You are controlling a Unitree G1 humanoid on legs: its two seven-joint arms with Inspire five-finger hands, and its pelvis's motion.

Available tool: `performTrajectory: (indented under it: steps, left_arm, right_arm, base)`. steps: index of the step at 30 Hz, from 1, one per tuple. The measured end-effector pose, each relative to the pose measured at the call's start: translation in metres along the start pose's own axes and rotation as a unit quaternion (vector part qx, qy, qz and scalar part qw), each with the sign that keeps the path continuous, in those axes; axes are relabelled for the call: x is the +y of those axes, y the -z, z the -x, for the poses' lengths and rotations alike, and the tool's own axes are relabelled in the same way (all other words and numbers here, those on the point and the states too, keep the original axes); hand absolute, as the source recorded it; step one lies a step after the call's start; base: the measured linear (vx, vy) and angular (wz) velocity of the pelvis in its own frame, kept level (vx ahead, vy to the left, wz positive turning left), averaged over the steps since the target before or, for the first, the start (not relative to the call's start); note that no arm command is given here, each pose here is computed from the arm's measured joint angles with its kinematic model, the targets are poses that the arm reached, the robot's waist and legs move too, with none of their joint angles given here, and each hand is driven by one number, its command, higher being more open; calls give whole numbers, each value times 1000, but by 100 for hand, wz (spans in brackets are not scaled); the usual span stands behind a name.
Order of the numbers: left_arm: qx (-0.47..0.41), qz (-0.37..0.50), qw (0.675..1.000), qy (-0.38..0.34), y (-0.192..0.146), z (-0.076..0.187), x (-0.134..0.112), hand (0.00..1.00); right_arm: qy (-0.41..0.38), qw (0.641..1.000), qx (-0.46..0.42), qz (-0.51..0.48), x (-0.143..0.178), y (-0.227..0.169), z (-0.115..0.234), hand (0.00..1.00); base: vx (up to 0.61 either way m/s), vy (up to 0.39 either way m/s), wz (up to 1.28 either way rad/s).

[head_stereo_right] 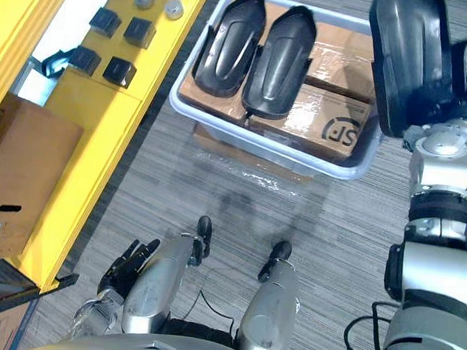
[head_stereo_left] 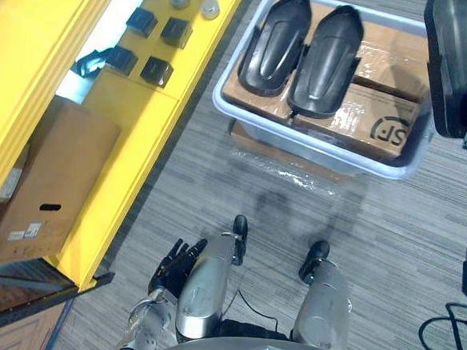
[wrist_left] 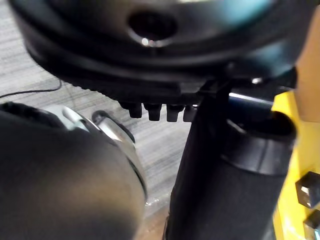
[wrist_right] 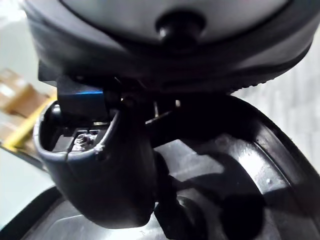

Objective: Walk over and take three plastic housings, then place them on the shelf

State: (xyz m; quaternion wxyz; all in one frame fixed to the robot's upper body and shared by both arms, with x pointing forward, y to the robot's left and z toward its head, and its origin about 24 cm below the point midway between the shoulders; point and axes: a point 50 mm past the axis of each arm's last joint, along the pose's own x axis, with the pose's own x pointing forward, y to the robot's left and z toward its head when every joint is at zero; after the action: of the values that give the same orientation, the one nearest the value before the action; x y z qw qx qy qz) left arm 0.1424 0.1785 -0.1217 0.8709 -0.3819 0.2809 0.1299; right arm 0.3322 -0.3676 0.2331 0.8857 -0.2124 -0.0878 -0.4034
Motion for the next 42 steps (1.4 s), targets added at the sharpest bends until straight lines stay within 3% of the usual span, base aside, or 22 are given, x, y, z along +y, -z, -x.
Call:
performTrajectory:
  steps: [3,6,14,18,24,37,42]
  left_arm:
    - [-71,20,997,37,-27,2,-13,100]
    - [-130,-3,990,63,-55,6,-26,100]
    - [-292,-46,924,242,-125,35,-122,100]
    - [-279,-61,907,310,-117,39,-154,100]
    - [-191,-115,890,398,-76,40,-196,100]
    - [-168,-152,889,398,-72,38,-196,100]
    - [-195,-131,905,355,-76,37,-196,100]
  right_arm:
    - [3,994,-103,-34,8,-11,33,0]
    - [-17,989,-138,-51,29,-1,67,0]
    - [-68,978,-179,-85,67,9,137,0]
    - [-97,971,-177,-129,87,9,168,0]
    - [-170,957,-146,-183,126,5,222,0]
    - [-206,948,-141,-198,141,1,247,0]
    - [-248,937,-131,-209,155,-1,264,0]
  base:
    - [155,-72,1]
    - [208,-53,-3]
    - [149,-16,-5]
    - [61,37,-8]
    - [-18,26,-10]
    - [-46,12,-1]
    - [-7,4,-2]
